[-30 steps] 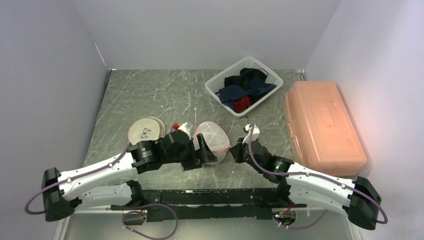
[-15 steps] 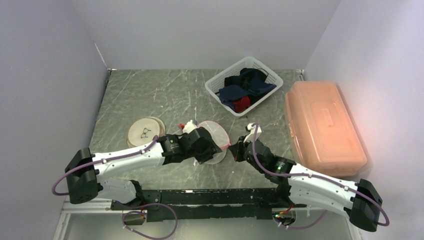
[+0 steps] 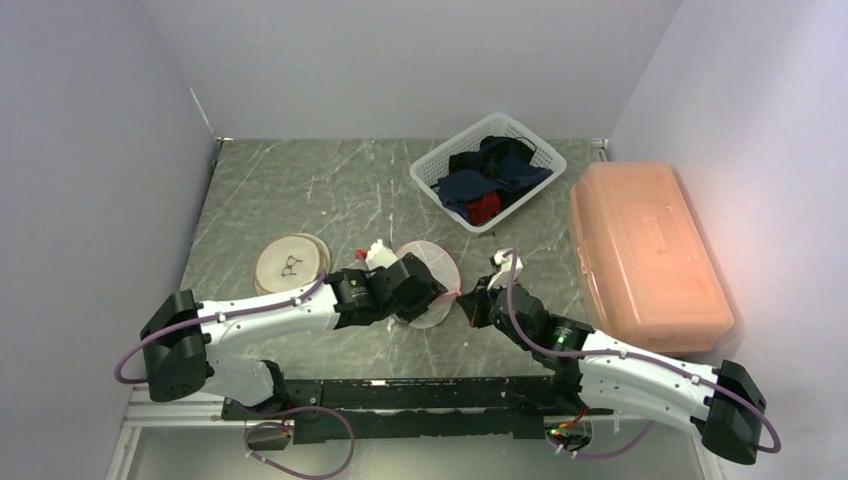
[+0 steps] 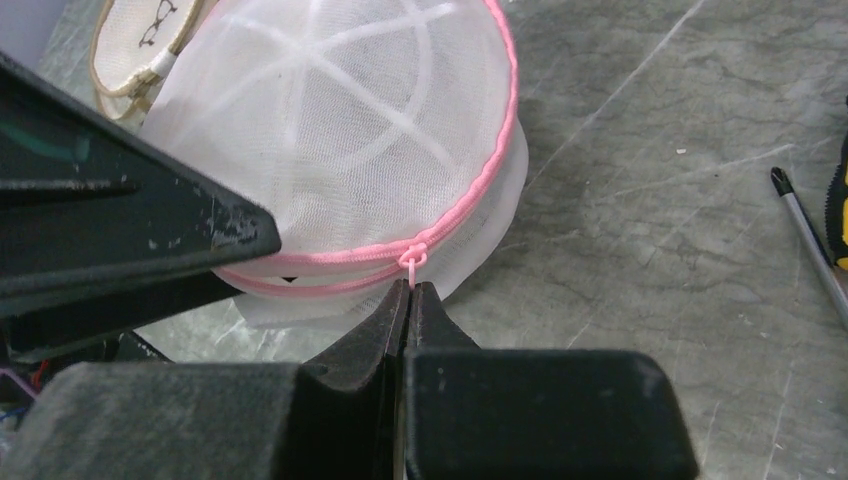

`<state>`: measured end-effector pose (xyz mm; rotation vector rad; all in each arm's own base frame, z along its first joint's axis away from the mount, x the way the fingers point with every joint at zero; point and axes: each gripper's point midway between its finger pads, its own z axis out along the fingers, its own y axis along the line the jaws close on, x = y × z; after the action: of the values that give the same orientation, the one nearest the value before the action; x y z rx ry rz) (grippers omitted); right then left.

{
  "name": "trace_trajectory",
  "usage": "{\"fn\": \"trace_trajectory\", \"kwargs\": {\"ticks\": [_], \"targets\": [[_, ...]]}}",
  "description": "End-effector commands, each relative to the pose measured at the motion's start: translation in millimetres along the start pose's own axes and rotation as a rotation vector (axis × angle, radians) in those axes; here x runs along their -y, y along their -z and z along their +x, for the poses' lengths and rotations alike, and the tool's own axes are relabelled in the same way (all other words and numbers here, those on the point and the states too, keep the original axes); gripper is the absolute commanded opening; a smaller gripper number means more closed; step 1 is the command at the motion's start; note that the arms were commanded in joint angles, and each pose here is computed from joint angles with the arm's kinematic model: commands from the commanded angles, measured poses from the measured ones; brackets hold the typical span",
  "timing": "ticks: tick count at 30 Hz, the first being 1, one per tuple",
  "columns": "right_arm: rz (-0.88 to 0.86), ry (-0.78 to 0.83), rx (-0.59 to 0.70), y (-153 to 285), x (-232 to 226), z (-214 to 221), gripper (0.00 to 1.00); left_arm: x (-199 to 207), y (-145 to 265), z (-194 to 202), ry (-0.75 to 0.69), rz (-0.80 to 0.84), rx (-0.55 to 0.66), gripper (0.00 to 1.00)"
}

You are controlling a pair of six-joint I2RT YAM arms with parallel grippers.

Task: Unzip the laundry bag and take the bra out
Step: Unzip the laundry bag at the center of the board.

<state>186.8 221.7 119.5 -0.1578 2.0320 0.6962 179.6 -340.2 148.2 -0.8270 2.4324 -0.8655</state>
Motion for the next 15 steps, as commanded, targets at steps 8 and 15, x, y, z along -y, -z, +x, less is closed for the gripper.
{"fn": "trace_trajectory", "kwargs": {"ticks": [8, 15], "targets": [[-0.104, 0.021, 0.028, 6, -19, -3, 0.00, 4, -11, -13, 0.029, 0.039, 0.086, 0.59], [-0.152, 0.035, 0.037, 12, -26, -3, 0.00, -5, -17, -12, 0.028, 0.019, 0.077, 0.46]]}}
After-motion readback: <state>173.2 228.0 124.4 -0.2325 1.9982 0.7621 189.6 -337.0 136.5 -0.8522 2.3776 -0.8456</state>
